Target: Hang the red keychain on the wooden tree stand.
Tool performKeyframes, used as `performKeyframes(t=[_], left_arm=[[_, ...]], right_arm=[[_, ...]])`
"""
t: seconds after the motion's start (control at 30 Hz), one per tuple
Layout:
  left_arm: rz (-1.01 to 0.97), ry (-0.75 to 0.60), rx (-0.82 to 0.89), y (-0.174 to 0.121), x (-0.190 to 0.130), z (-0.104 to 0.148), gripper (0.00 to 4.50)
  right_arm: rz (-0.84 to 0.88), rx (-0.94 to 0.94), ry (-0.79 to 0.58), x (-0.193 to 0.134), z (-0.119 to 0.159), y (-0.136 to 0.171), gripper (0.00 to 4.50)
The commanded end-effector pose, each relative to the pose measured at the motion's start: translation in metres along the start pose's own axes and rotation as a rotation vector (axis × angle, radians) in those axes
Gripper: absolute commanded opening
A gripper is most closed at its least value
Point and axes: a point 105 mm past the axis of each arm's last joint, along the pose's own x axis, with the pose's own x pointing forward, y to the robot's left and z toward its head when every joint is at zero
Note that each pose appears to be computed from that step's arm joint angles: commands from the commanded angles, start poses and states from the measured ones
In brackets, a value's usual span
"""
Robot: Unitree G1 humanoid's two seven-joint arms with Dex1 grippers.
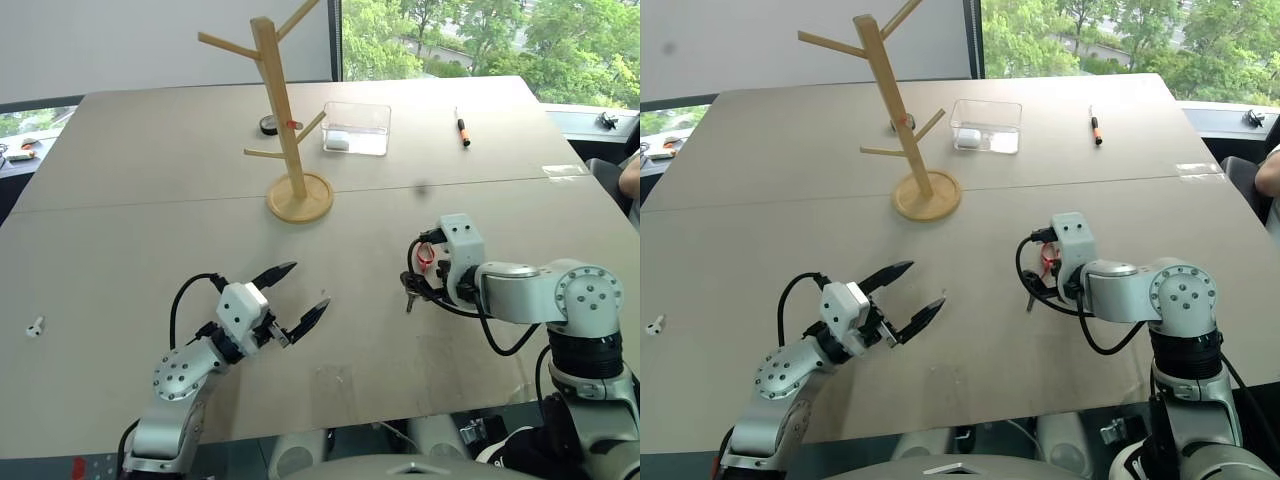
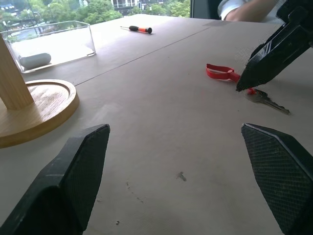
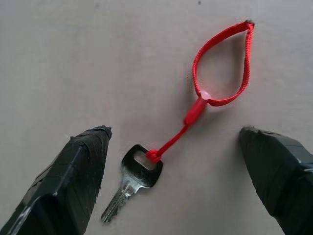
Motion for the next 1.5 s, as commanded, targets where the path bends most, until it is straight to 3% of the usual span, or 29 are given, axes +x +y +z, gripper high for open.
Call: performKeyframes(t=[0.03,0.47,1.03,1.13,1.2,1.33,1.4,1.5], left_arm=[[-0.002,-0.041,0.035,-0.002,0.001,0.013,4.47],[0.020,-0.040,0.034,-0.002,0.000,0.015,4.47],[0.042,-0.050,0.030,-0.003,0.002,0.018,4.47],[0.046,-0.053,0.031,-0.002,0.002,0.018,4.50],[0.049,-0.055,0.032,-0.001,0.003,0.019,4.50],[0.054,-0.059,0.031,0.000,0.004,0.020,4.50],[0.054,-0.058,0.032,-0.001,0.004,0.020,4.50],[0.056,-0.060,0.035,-0.001,0.004,0.020,4.50]], right_arm=[[0.015,0.024,0.014,-0.001,0.002,0.007,4.50],[-0.016,-0.045,-0.035,0.008,0.020,0.018,4.50],[-0.030,-0.044,0.010,0.017,0.011,0.012,4.50],[-0.032,-0.035,0.013,0.017,0.010,0.012,3.69],[-0.033,-0.032,0.014,0.018,0.010,0.012,2.59],[-0.035,-0.027,0.015,0.019,0.011,0.011,1.19],[-0.033,-0.027,0.015,0.020,0.011,0.011,0.22],[-0.029,-0.028,0.014,0.019,0.011,0.011,0.05]])
